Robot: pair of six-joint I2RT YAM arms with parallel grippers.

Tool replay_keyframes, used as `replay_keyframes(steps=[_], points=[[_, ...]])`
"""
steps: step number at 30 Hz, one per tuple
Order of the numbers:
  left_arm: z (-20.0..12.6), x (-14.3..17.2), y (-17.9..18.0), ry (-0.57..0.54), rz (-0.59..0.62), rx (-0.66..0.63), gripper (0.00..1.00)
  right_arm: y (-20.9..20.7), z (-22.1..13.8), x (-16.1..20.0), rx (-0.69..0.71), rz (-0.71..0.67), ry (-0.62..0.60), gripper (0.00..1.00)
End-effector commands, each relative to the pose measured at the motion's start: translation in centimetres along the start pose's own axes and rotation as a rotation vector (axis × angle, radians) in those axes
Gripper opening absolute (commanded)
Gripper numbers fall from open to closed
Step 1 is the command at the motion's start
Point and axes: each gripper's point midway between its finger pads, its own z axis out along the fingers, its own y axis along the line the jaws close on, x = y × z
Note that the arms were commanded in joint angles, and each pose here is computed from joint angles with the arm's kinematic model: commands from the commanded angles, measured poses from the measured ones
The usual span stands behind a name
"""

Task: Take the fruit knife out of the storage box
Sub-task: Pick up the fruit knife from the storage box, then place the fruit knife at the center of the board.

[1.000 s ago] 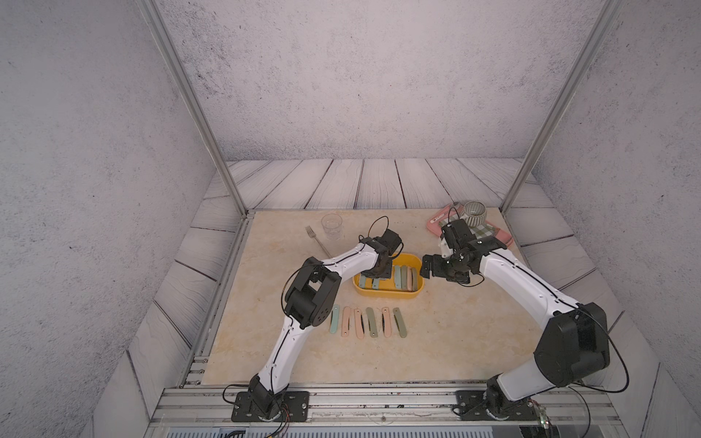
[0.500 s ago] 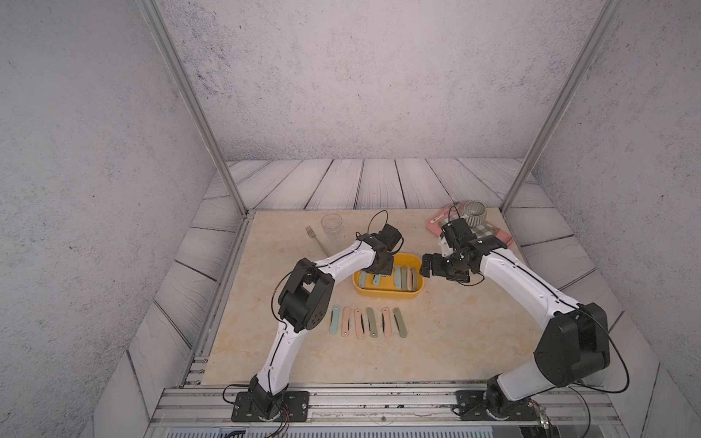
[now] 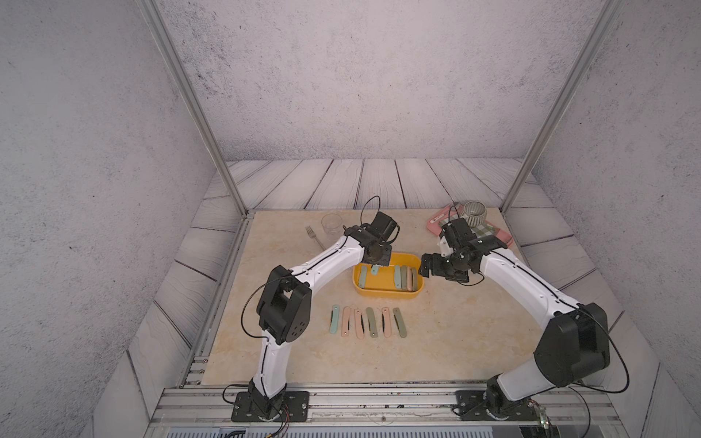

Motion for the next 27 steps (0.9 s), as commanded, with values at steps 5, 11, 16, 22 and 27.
replay_keyframes(steps=[5,11,16,22,27], points=[[-2.4,4.4,4.6,0.081,-0.043,-0.063,0.22,0.7,-0.6,0.2,-0.036,-0.022,0.007,0.99],[-3.4,9.4,8.3,0.14,-0.088,-0.127,0.21,0.8,-0.4,1.0,-0.042,-0.029,0.022,0.99],[-3.2,13.1,10.5,0.182,-0.136,-0.166,0.2,1.0,-0.2,1.4,-0.048,-0.038,0.028,0.99],[-2.0,16.2,12.4,0.238,-0.153,-0.221,0.2,1.7,0.1,1.7,-0.058,-0.058,0.044,0.99],[-1.3,18.3,13.1,0.273,-0.168,-0.235,0.2,1.7,0.4,1.9,-0.051,-0.063,0.048,0.99]])
